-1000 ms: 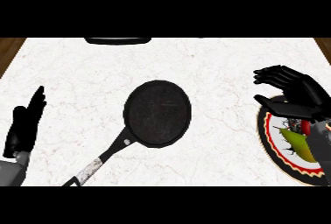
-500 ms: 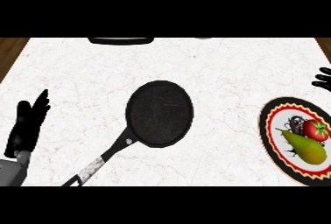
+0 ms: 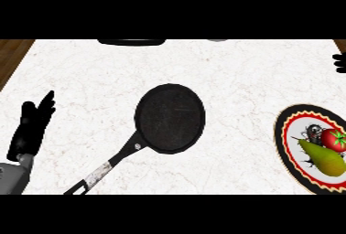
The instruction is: Pick the pear from the plate and place it in the pan
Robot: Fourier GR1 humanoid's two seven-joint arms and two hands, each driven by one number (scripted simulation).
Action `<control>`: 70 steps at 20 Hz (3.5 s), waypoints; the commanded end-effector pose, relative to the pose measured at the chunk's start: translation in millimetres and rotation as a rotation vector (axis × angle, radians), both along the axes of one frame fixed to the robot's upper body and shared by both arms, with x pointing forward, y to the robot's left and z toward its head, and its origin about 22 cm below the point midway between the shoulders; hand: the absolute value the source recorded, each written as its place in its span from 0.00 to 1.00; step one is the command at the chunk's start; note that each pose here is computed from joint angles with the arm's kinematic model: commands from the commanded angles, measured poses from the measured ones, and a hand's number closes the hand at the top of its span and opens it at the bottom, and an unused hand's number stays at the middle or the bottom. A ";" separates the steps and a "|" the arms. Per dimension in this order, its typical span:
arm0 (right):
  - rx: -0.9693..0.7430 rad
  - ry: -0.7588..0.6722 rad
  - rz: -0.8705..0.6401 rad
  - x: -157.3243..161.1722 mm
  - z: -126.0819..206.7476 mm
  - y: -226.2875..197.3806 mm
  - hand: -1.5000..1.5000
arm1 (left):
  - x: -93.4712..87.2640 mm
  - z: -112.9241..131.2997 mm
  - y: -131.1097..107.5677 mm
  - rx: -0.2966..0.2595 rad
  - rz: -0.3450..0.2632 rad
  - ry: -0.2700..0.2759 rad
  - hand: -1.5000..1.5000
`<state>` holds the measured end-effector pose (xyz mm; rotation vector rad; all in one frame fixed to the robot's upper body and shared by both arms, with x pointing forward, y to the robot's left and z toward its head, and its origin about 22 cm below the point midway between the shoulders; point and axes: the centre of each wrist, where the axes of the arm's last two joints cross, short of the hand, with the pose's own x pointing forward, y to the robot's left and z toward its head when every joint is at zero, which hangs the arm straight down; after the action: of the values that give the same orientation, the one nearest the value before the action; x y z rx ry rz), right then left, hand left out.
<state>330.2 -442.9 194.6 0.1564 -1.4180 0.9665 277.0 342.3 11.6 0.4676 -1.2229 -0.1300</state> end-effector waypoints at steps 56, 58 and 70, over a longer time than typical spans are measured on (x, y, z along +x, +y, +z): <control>-0.798 0.033 0.448 -10.8 -159.3 58.5 0.00 | -3.5 2.2 18.0 -0.012 0.035 0.009 0.50; -0.800 0.032 0.468 7.7 -147.1 64.1 1.00 | -17.0 3.6 22.3 0.012 0.028 0.010 0.50; -0.756 -0.124 0.428 3.8 -156.0 60.2 1.00 | -14.1 -3.9 17.8 -0.019 0.045 0.010 0.50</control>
<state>331.0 -384.7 47.4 -0.2359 -1.0218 1.8774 271.1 352.2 17.2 0.4877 -1.2051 -0.0922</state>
